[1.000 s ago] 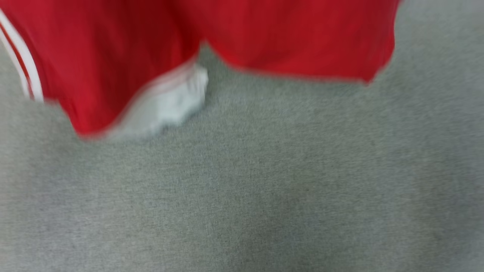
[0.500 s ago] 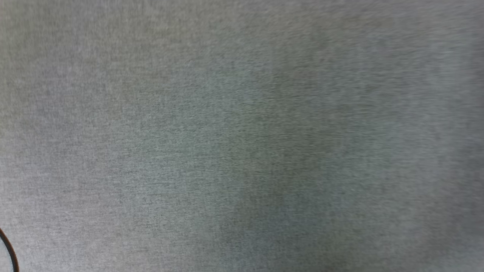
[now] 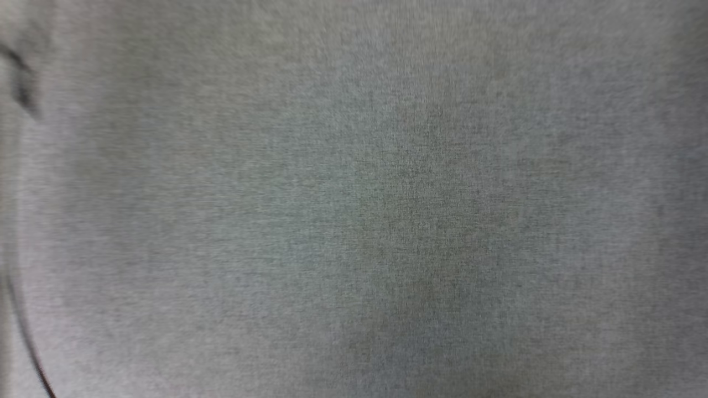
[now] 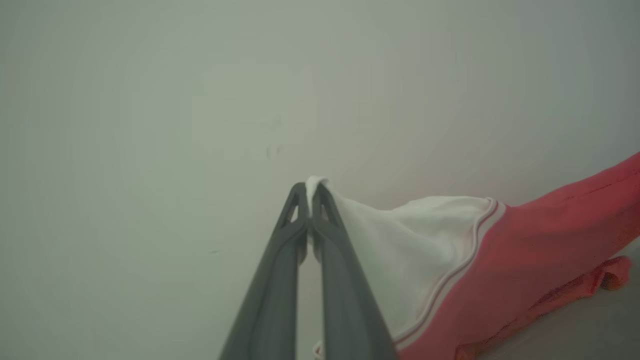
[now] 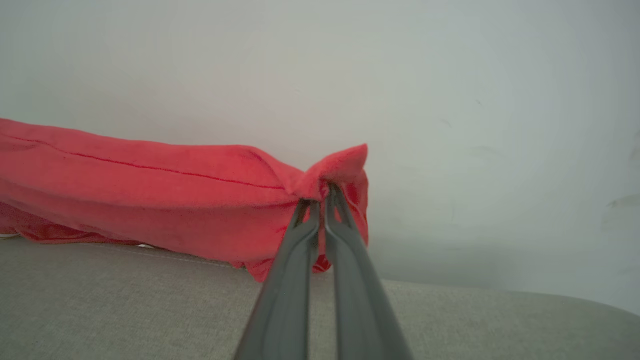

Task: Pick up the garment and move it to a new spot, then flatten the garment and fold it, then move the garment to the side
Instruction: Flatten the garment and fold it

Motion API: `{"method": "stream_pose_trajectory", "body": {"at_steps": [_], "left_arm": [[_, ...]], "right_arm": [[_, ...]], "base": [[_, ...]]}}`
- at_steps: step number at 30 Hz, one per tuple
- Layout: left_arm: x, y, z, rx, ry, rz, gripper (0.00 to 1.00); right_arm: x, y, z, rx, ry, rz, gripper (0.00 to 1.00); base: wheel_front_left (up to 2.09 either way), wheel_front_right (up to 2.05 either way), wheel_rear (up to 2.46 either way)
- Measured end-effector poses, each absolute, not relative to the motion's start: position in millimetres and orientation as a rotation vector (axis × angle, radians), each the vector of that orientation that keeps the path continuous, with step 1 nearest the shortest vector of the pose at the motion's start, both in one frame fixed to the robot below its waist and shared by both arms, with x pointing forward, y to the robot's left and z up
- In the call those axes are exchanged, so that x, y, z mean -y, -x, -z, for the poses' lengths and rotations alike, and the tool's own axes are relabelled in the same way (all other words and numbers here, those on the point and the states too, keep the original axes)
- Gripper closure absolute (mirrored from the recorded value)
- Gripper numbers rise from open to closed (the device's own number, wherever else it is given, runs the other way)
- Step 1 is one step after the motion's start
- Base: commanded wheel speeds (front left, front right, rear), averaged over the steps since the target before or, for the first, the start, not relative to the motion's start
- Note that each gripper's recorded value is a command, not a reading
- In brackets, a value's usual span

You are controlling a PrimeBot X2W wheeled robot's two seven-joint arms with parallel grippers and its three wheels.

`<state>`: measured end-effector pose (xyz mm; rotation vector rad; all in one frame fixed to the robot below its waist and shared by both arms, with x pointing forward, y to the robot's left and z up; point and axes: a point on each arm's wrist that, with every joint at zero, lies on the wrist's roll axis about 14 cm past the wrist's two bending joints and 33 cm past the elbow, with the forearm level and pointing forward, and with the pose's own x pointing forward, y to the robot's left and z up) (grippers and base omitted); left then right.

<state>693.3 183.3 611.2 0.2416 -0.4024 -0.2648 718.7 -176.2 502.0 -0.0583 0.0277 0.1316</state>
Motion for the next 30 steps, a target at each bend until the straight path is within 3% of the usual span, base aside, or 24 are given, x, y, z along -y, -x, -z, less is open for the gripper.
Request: {"method": "stream_pose_trajectory", "body": {"at_steps": [8, 17, 30], "left_arm": [[-178, -605, -533, 0.201, -0.115, 0.269, 1.00], [-190, -491, -488, 0.018, -0.072, 0.240, 1.00], [-198, -352, -461, -0.192, -0.038, 0.256, 1.00]], "right_arm": [[165, -649, -450, -0.172, 0.018, -0.168, 1.00], [166, -551, -422, -0.322, -0.029, -0.215, 1.00], [183, -447, -426, -0.415, -0.092, -0.239, 1.00]], "base": [[0.00, 0.00, 0.00], [0.00, 0.00, 0.00], [0.00, 0.00, 0.00]]}}
